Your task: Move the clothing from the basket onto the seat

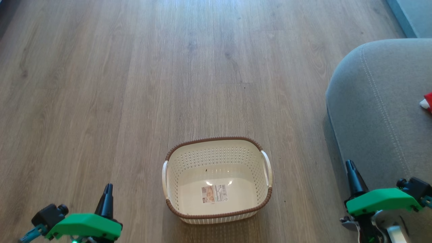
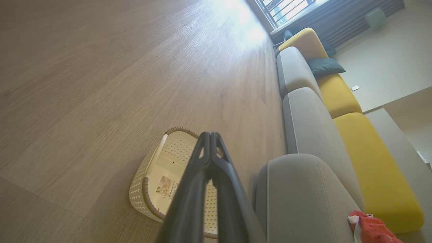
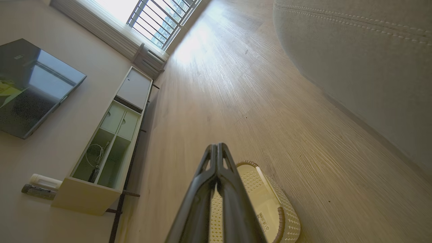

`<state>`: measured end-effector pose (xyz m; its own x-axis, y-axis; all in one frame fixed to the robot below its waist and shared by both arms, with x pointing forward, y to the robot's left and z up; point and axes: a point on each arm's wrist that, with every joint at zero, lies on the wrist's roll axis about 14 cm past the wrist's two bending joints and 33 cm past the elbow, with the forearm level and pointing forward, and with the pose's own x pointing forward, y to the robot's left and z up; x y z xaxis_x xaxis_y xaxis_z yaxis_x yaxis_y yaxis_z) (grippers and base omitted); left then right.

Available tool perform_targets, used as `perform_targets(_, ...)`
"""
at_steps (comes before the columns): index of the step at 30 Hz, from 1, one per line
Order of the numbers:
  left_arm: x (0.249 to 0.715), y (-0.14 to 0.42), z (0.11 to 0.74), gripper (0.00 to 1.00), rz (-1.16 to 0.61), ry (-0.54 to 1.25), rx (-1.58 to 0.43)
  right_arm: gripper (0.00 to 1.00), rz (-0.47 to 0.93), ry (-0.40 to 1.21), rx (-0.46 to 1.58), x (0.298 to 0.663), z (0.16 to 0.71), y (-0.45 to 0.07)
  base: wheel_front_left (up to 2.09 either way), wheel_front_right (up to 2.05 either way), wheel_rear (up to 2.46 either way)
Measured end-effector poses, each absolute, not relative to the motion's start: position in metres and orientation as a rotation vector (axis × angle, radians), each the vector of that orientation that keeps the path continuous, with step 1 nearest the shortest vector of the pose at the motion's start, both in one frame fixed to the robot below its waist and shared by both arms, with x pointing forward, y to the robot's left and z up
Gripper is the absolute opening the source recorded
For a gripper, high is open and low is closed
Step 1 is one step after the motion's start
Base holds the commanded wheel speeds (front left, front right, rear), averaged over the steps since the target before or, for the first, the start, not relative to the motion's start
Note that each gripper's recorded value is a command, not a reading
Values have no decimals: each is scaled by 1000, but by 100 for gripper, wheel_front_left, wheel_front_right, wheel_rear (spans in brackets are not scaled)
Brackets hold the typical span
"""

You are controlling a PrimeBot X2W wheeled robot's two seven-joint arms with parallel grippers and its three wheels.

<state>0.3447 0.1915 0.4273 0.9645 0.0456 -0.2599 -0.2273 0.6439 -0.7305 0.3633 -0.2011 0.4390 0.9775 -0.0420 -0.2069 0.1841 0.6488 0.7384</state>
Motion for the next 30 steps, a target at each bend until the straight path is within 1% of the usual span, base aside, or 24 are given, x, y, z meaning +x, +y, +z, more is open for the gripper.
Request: perform_targets(30,360,190,448,0,135,171,-1209,0,-140,124,1206,369,455,-205,0,0,0)
